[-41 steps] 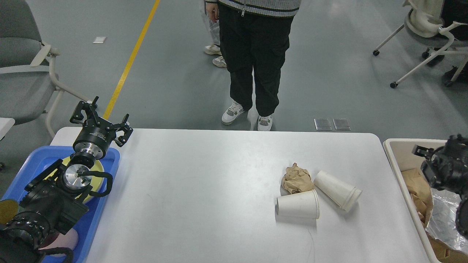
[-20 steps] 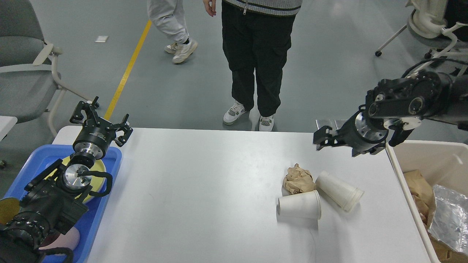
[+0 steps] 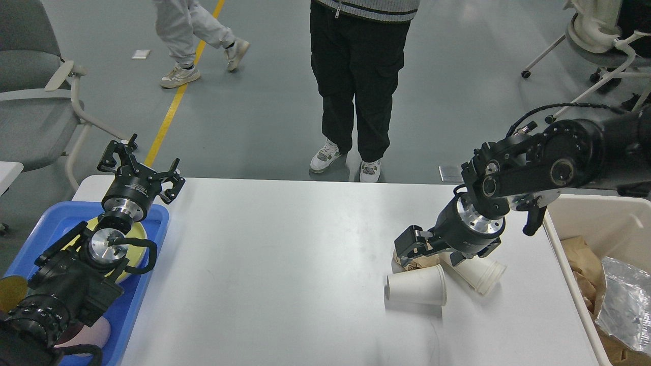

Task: Tidy desktop
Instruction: 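Move the right gripper to the white cup lying on its side, then grasp the lying white cup with the right gripper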

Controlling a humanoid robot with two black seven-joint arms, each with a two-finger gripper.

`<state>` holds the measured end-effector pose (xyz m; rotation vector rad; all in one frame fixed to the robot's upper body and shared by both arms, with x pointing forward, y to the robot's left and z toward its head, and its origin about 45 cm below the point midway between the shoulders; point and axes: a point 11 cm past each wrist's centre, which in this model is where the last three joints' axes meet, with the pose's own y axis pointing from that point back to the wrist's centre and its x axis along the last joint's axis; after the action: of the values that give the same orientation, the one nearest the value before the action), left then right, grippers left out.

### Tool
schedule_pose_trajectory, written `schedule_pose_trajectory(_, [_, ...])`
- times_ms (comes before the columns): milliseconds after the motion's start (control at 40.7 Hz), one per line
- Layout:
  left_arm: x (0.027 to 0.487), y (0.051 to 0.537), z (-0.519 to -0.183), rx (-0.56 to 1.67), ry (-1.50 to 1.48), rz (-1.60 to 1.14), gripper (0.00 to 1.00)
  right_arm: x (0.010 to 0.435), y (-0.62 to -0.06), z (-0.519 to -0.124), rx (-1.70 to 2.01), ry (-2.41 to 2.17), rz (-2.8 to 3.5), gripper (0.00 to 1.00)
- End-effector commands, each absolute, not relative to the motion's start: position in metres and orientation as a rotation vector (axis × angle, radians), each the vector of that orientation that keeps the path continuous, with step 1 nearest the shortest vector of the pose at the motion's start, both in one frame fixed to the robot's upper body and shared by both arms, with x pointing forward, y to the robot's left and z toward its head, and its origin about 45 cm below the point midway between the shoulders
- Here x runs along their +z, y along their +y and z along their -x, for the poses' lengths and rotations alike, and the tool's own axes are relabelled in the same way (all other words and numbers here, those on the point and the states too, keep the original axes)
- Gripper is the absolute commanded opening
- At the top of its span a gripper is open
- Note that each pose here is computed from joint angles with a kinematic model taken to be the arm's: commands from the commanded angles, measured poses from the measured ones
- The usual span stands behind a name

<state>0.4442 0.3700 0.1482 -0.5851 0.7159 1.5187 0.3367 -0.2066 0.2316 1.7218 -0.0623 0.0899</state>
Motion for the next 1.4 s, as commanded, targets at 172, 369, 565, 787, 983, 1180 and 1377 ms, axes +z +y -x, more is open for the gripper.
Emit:
schedule_pose_trajectory(172, [0.148,0.371,-0.444,1.521,0.715,0.584,0.98,0.181,-0.265,-0.382,-0.476,-0.667,-1.731,1.0])
schedule_pose_trajectory(369, [0.148,0.371,-0.444,1.52,0.715,0.583,0.98,0.158,-0.284,-0.378,-0.868,-1.026,-1.498,1.0])
schedule_pose_trajectory(565, [0.148,0.37,-0.444,1.519,0.714,0.583,0.98,0.134,-0.284,-0.373,-1.001,-1.124,-1.399,1.0])
schedule_pose_trajectory(787, [0.148,0.37,-0.444,1.519,0.716,0.583,0.98,0.115,-0.297,-0.382,-1.097,-1.276,-1.317,1.0])
schedule_pose_trajectory(983, [0.148,0.371,-0.444,1.52,0.715,0.583,0.98,0.101,-0.315,-0.381,-1.096,-1.332,-1.266,1.0])
schedule_pose_trajectory(1180, [0.148,0.371,-0.444,1.52,0.715,0.583,0.98,0.083,-0.322,-0.375,-1.108,-1.37,-1.229,1.0])
schedule_pose_trajectory(1377, [0.148,0.371,-0.444,1.52,0.715,0.583,0.98,0.073,-0.315,-0.373,-1.132,-1.391,-1.236,0.64])
